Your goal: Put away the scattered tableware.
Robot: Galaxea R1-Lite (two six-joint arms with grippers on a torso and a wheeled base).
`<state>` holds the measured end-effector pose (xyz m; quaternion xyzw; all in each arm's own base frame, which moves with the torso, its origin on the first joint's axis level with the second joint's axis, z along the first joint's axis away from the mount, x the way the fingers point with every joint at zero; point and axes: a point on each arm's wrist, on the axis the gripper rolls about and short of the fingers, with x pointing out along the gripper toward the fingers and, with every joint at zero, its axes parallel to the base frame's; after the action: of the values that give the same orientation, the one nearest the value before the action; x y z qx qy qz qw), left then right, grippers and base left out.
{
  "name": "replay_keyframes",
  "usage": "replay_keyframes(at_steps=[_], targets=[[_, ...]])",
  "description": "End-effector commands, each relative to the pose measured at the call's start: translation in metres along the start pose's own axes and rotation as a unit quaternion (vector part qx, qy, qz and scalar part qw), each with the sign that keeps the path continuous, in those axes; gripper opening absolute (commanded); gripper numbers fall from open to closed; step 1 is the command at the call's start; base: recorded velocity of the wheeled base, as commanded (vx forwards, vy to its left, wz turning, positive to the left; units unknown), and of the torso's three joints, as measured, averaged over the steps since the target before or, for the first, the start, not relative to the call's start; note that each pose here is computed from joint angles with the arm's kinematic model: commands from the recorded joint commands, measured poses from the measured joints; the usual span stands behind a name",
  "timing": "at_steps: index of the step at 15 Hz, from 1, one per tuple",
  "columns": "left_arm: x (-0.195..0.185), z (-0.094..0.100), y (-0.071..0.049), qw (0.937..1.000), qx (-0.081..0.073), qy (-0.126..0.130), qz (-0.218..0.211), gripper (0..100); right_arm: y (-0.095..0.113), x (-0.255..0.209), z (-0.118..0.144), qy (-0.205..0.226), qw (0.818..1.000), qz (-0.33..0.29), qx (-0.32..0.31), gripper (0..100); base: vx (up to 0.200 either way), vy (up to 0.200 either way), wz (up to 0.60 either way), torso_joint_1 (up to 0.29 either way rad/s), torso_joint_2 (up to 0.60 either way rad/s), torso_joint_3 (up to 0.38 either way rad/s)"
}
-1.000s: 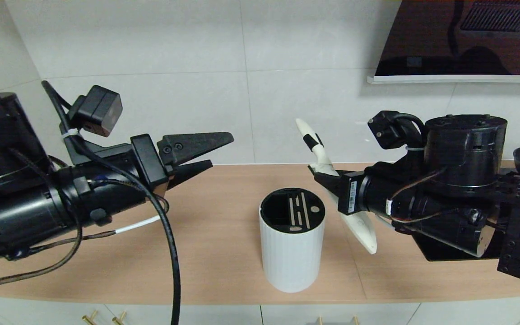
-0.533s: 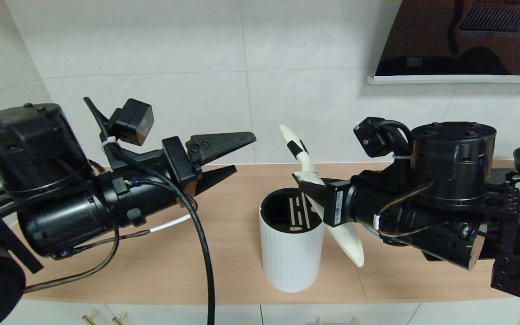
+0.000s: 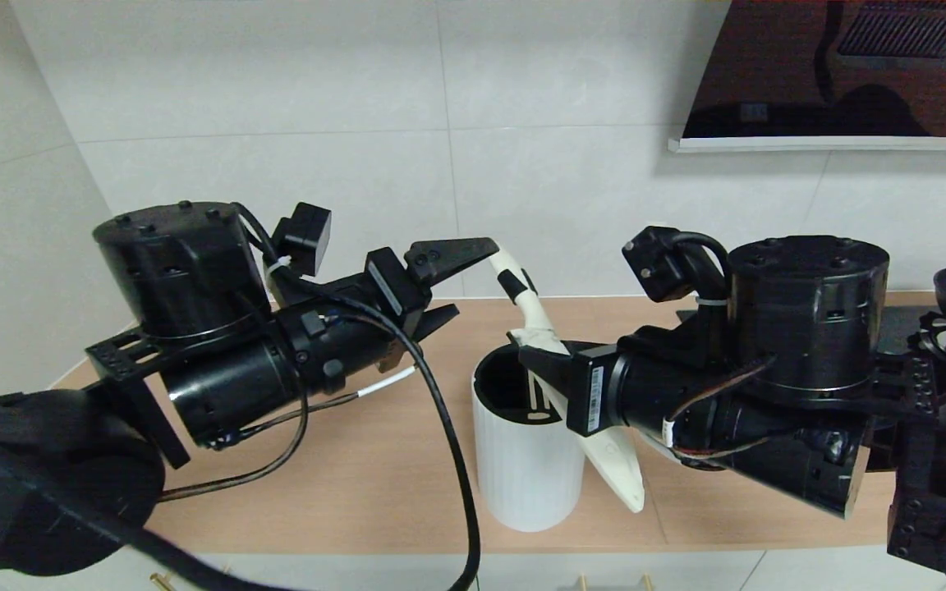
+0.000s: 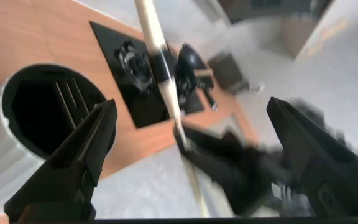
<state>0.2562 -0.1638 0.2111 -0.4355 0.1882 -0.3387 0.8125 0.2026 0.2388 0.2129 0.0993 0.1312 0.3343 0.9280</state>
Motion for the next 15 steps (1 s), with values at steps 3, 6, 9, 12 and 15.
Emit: replay_keyframes(at_steps=[3, 6, 9, 12, 15], targets=[[0.025, -0.009, 0.018, 0.9995, -0.010, -0.004, 0.029, 100, 0.003, 0.000, -0.001, 0.002, 1.000, 0.005, 0.006, 0, 0.000, 0.000, 0.00, 0.000, 0.00, 0.000], [0.026, -0.014, 0.015, 0.9996, -0.010, 0.005, 0.024, 100, 0.009, -0.001, -0.005, 0.008, 1.000, 0.015, 0.004, 0, 0.000, 0.000, 0.00, 0.000, 0.00, 0.000], [0.028, -0.021, 0.015, 0.9997, -0.011, 0.011, 0.019, 100, 0.013, -0.001, -0.009, 0.017, 1.000, 0.021, 0.004, 0, 0.000, 0.000, 0.00, 0.000, 0.00, 0.000], [0.031, -0.023, 0.018, 0.9998, -0.010, 0.009, 0.016, 100, 0.018, 0.002, -0.016, 0.029, 0.999, 0.026, 0.005, 0, 0.000, 0.000, 0.00, 0.000, 0.00, 0.000], [0.033, -0.024, 0.022, 0.9996, -0.011, 0.012, 0.021, 100, 0.018, 0.002, -0.017, 0.030, 0.999, 0.027, 0.006, 0, 0.000, 0.000, 0.00, 0.000, 0.00, 0.000]])
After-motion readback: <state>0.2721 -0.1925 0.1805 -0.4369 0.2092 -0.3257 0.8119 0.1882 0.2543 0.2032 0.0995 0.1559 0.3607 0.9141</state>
